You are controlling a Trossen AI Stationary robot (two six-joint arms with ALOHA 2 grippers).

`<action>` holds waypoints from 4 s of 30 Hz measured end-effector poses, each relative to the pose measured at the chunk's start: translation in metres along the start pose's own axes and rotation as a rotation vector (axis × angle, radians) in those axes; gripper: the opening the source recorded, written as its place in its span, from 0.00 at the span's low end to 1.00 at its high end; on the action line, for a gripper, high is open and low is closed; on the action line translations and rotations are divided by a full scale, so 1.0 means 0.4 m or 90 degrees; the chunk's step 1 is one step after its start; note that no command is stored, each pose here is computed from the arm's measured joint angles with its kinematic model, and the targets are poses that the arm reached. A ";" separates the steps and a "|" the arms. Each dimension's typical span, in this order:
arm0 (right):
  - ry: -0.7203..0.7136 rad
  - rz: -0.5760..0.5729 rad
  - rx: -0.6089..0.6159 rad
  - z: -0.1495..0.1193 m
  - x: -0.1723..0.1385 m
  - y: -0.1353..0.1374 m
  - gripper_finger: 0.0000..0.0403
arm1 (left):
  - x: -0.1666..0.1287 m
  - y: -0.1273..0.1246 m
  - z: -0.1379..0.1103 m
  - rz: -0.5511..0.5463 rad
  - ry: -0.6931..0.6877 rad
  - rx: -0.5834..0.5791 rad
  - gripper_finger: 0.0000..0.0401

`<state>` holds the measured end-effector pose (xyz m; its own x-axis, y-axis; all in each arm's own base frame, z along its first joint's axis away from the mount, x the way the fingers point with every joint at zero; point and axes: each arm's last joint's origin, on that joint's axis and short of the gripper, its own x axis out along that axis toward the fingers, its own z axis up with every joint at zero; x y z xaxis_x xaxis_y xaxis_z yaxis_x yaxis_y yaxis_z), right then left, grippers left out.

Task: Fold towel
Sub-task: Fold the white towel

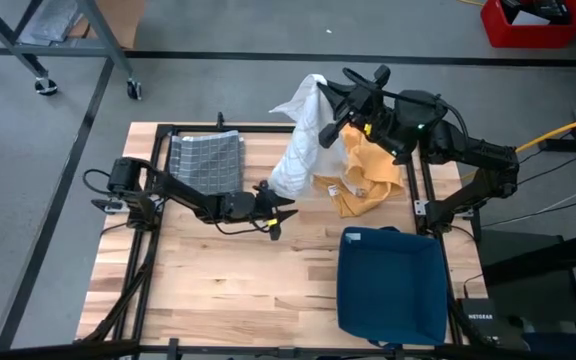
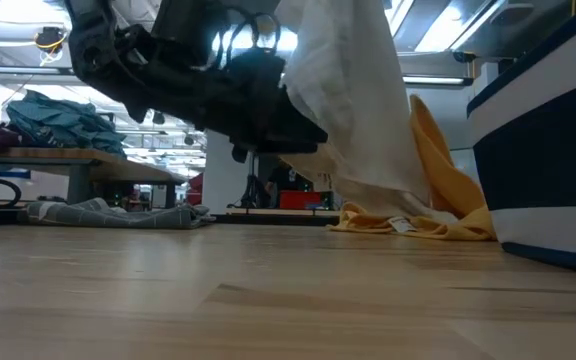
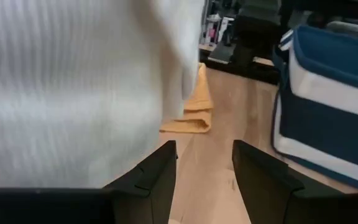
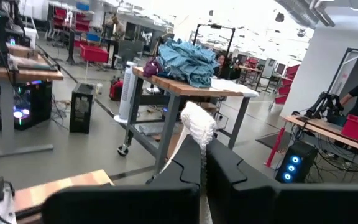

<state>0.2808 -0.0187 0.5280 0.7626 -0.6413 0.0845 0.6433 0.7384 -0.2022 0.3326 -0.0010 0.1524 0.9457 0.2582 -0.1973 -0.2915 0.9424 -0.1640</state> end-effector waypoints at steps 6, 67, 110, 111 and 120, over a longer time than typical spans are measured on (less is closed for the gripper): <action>-0.006 -0.001 0.005 0.003 0.000 -0.001 0.01 | 0.020 0.004 -0.026 0.030 -0.032 -0.024 0.37; -0.056 0.020 -0.021 -0.019 0.072 0.072 0.02 | 0.134 -0.047 -0.022 0.232 -0.183 -0.144 0.37; 0.216 -0.228 -0.212 -0.122 0.084 0.019 0.02 | -0.029 -0.237 0.025 0.013 0.090 0.175 0.00; 0.226 -0.221 -0.203 -0.130 0.085 0.017 0.02 | -0.043 -0.240 0.026 -0.004 0.119 0.178 0.00; 0.344 -0.065 -0.023 -0.200 0.061 0.031 0.02 | -0.187 -0.202 0.027 0.034 0.395 0.256 0.00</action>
<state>0.3022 -0.0419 0.4494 0.5465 -0.7325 -0.4060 0.7026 0.6648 -0.2537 0.2868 -0.0940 0.1908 0.6422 0.2506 -0.7244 -0.1468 0.9678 0.2046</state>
